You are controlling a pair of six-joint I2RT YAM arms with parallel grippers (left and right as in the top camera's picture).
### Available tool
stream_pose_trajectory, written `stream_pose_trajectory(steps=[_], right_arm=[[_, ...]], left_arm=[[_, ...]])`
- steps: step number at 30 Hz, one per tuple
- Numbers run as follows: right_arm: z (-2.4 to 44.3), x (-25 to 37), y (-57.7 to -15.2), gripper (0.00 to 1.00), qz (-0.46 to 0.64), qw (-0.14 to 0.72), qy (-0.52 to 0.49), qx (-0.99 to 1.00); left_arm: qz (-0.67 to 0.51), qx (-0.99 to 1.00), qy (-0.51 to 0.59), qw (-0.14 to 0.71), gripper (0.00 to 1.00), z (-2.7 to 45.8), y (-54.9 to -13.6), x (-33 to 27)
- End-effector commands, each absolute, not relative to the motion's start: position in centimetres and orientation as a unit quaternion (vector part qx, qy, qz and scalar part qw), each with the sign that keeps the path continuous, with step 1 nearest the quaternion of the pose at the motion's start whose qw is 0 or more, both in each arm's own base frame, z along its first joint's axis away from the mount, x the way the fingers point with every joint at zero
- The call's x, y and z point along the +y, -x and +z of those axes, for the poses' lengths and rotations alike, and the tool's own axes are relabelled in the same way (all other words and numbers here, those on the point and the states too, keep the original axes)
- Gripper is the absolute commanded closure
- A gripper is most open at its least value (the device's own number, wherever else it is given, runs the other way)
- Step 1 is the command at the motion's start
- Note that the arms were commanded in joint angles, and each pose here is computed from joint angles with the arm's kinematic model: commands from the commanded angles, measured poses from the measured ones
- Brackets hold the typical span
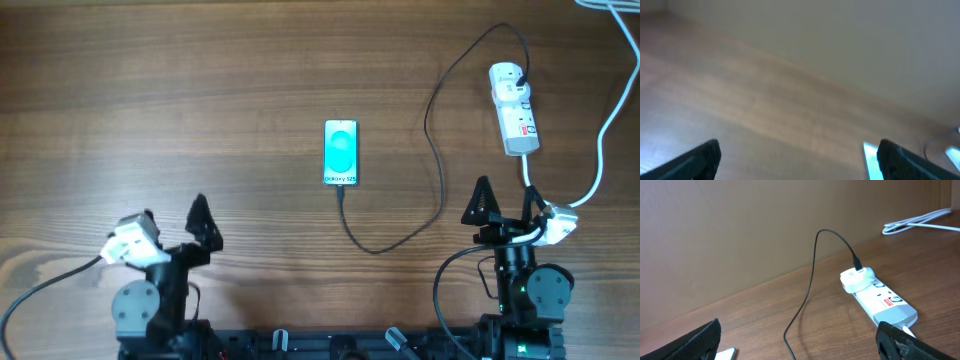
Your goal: Plug charger to phone and switch on socket
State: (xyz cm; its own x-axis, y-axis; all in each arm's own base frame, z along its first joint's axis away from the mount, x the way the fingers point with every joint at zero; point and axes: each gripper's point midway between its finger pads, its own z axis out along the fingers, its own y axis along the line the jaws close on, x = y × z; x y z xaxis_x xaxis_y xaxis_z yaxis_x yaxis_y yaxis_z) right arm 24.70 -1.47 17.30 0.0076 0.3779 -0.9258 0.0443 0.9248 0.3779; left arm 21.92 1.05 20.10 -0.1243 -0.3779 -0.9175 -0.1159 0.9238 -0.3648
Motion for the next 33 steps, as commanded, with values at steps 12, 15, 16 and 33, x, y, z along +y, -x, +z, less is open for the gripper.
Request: stream_pose_trajectory(steps=[12, 15, 16, 33], right_arm=[[17.6, -1.6, -24.6, 0.00, 0.111, 0.700, -0.148, 0.690], [17.5, -1.6, -24.6, 0.00, 0.111, 0.699, -0.148, 0.691], [17.5, -1.6, -24.6, 0.00, 0.111, 0.698, -0.148, 0.691], [17.4, -1.6, -24.7, 0.00, 0.111, 0.697, -0.148, 0.693]], left_arm=[[-0.053, 0.729, 0.072, 0.678, 0.00, 15.7, -24.6, 0.5], [-0.052, 0.730, 0.069, 0.678, 0.00, 15.7, -24.6, 0.5], [-0.051, 0.730, 0.068, 0.678, 0.00, 15.7, -24.6, 0.5], [-0.048, 0.732, 0.041, 0.678, 0.00, 15.6, -24.6, -0.1]])
